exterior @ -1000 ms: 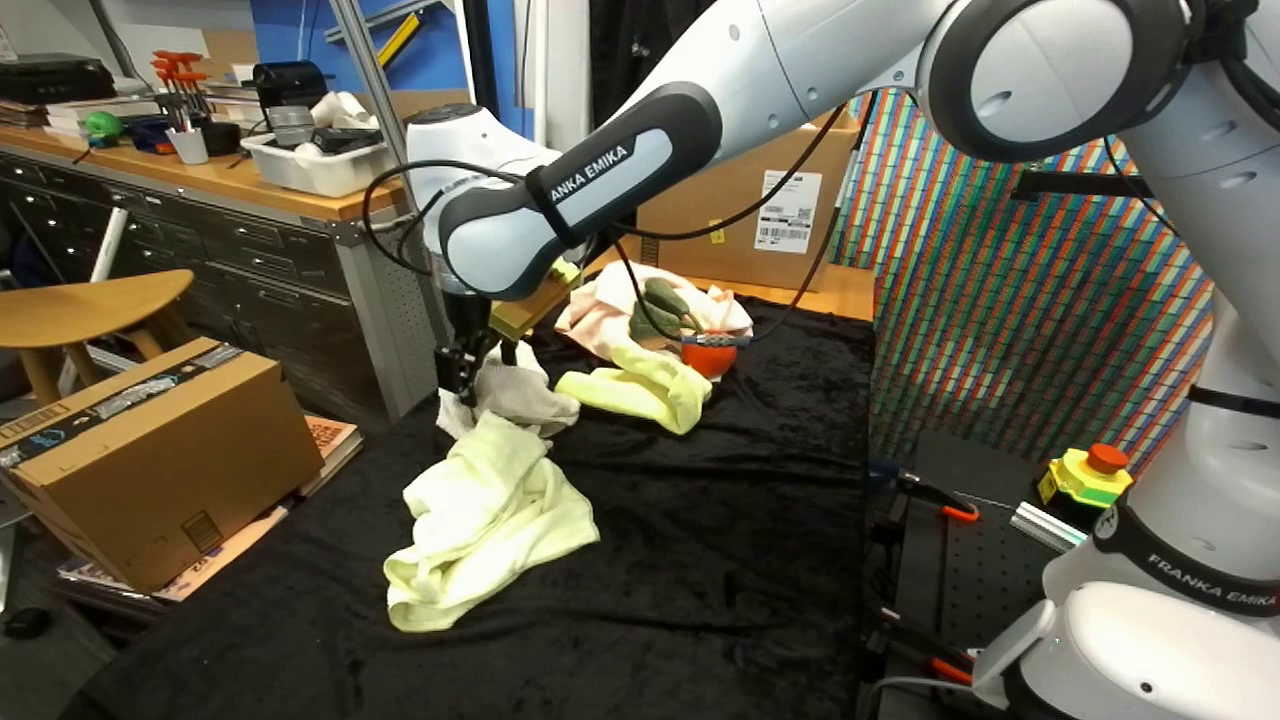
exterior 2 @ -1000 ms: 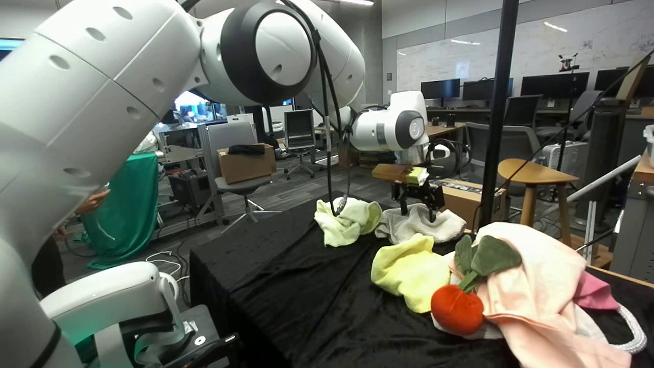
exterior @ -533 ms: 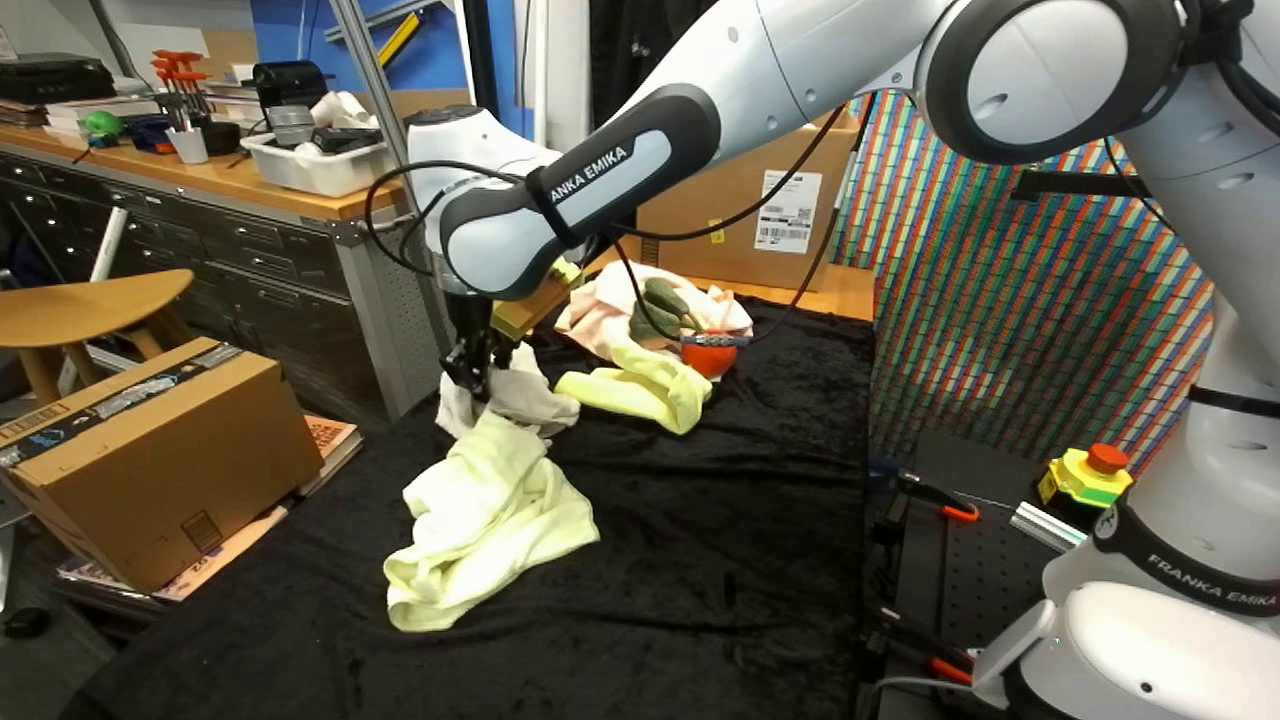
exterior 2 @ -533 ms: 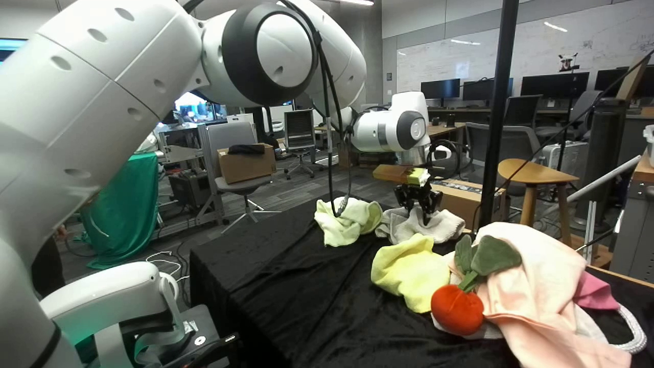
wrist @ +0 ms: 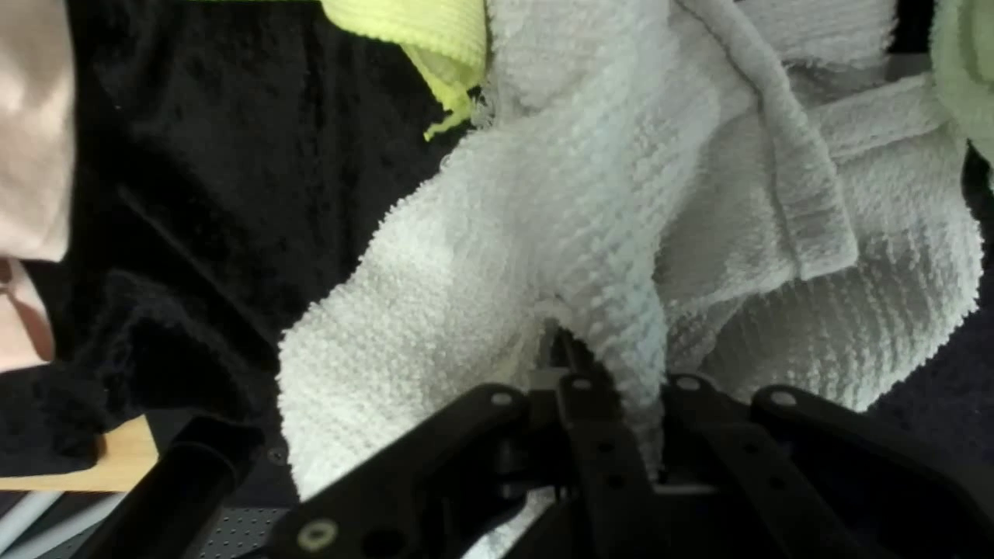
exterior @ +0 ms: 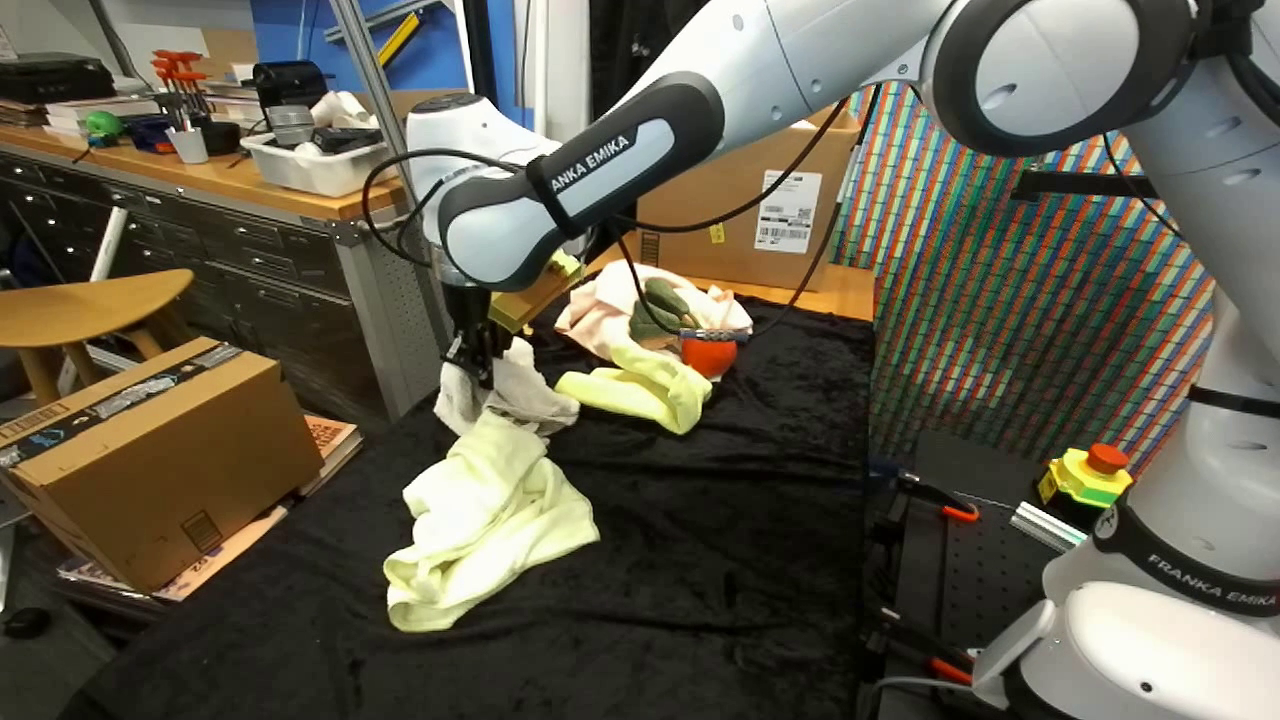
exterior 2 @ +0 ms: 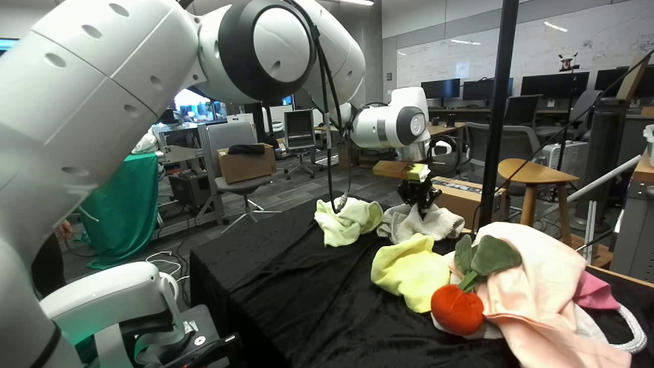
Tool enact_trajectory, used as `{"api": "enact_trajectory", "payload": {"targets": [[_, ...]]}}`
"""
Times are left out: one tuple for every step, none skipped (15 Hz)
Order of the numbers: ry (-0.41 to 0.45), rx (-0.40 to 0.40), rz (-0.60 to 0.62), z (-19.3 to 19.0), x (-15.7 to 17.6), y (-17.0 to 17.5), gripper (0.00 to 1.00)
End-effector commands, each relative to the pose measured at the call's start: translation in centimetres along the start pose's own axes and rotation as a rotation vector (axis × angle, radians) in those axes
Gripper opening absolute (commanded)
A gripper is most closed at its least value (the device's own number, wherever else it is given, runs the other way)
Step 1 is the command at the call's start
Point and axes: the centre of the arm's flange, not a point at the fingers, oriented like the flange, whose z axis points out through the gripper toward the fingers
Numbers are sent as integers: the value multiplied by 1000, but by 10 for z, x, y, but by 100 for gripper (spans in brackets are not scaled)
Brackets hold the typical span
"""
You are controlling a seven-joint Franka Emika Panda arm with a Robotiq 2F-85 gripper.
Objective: Pile up all the objects on the table
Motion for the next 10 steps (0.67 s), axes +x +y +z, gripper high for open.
{"api": "enact_trajectory", "payload": {"targets": [[52,19,18,-38,-19,7,8],[69,16,23,-49,-25,8,8],[86,11,30,-58,-32,10,8],[104,6,38,-66,-38,13,8],[117,7,45,-76,-44,15,8],[134,0,57,-86,-53,19,8],[149,-3,70,-93,-61,24,8],[168,-4,89,-105,-70,31,8],[182,-7,106,-110,-78,37,8],[198,-10,126,-120,-86,44,8]]}}
